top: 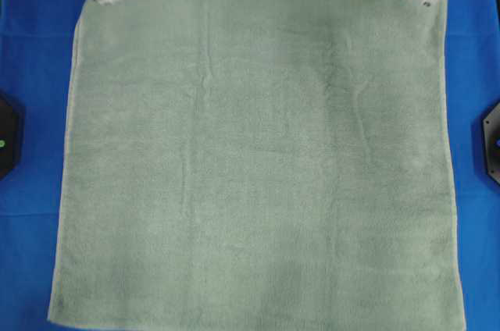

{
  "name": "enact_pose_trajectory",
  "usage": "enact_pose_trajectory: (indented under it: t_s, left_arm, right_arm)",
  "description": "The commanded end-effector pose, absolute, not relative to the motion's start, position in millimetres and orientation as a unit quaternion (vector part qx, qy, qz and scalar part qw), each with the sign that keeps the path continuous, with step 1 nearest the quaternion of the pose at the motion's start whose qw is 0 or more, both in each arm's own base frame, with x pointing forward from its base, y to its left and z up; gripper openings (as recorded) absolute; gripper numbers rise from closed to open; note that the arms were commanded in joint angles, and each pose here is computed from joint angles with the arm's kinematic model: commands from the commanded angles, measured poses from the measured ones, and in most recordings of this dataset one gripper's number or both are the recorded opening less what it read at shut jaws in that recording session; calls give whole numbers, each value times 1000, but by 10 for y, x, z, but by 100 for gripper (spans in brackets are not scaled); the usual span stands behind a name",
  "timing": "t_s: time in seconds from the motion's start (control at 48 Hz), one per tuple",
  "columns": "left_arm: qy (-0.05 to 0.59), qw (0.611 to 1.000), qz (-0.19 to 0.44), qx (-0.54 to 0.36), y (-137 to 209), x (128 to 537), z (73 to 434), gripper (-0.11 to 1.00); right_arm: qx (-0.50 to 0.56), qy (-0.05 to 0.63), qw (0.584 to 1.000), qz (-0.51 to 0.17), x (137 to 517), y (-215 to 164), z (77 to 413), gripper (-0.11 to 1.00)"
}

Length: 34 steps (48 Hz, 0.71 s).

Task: Fold a bath towel.
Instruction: 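Lift the far corners and fold them toward the near edge with both grippers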

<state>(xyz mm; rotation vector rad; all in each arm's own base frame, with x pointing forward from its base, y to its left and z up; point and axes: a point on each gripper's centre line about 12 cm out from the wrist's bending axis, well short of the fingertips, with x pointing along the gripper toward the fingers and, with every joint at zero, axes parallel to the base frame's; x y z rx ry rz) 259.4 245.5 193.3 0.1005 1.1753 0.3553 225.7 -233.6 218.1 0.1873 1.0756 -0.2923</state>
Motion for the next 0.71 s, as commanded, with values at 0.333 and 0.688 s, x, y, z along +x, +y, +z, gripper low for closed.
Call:
enact_pose_trajectory:
  t_s: [0.333,0.688]
  left_arm:
    - [537,831,145,-12,1495,2503,1911,5]
    - [511,854,24,-95,-285,2377,1741,5]
  right_arm:
    - [132,526,836,-86,2390,-1421,2030,5]
    - [200,536,820,7,2417,408,1659,5]
